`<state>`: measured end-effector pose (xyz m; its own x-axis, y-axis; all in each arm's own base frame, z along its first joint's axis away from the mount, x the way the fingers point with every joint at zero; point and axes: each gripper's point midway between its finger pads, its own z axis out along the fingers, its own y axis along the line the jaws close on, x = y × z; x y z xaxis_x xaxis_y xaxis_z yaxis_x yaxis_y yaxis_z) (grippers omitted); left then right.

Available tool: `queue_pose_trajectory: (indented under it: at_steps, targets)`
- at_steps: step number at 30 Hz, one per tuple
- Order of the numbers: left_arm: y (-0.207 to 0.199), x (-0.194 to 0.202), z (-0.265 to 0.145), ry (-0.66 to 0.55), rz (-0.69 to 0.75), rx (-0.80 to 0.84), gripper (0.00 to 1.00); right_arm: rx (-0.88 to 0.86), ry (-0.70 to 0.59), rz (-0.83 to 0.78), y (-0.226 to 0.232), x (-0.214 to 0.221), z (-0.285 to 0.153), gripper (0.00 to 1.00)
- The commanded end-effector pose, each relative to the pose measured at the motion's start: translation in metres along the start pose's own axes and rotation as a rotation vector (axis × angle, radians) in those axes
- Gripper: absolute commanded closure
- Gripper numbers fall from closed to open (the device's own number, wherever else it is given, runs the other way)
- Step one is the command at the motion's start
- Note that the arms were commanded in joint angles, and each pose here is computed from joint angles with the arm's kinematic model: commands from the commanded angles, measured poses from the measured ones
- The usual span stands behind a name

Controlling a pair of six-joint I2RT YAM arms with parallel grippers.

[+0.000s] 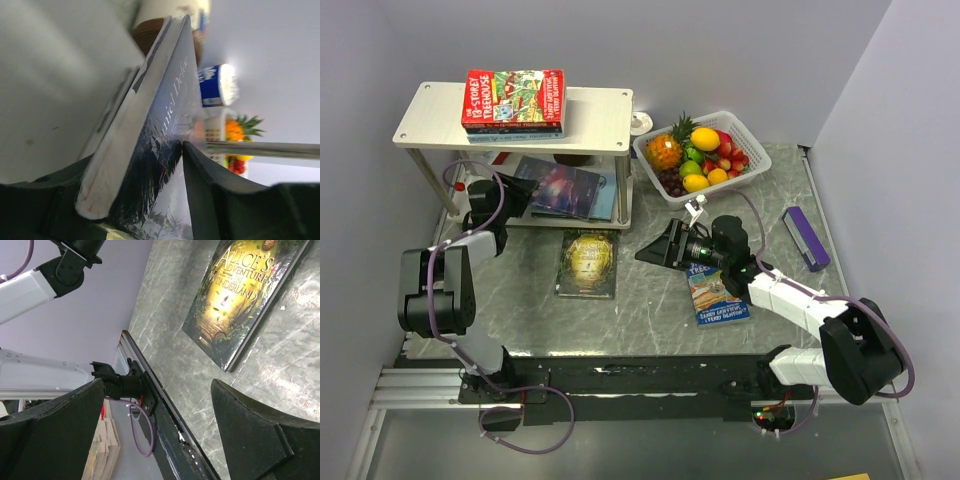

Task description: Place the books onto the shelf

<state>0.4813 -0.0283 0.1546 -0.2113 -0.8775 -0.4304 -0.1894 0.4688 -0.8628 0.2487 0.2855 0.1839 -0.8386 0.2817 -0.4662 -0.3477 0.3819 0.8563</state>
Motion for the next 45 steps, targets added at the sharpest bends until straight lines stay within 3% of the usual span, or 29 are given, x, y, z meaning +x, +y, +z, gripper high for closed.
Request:
queue_pose_trajectory:
  at_steps: [1,17,25,30,37,45]
  targets:
    - [-0.009,-0.011,-0.003,0.0,0.066,-0.026,0.42,-0.044,-0.037,-0.034,0.011,-0.012,0.0,0.06]
    - [-0.006,0.008,-0.021,0.047,0.066,-0.054,0.34,-0.055,-0.037,-0.028,0.012,-0.008,-0.003,0.07]
    - [0.016,0.028,-0.024,0.175,0.043,-0.18,0.29,-0.069,-0.037,-0.03,0.015,-0.006,-0.006,0.07]
    - [0.007,0.029,-0.028,0.213,0.054,-0.179,0.28,-0.071,-0.038,-0.033,0.016,-0.003,-0.009,0.06]
    - [0.01,0.036,-0.032,0.289,0.076,-0.234,0.18,-0.079,-0.04,-0.036,0.018,-0.001,-0.012,0.06]
    - [0.019,0.028,-0.034,0.295,0.104,-0.287,0.11,-0.082,-0.038,-0.034,0.016,0.002,-0.014,0.06]
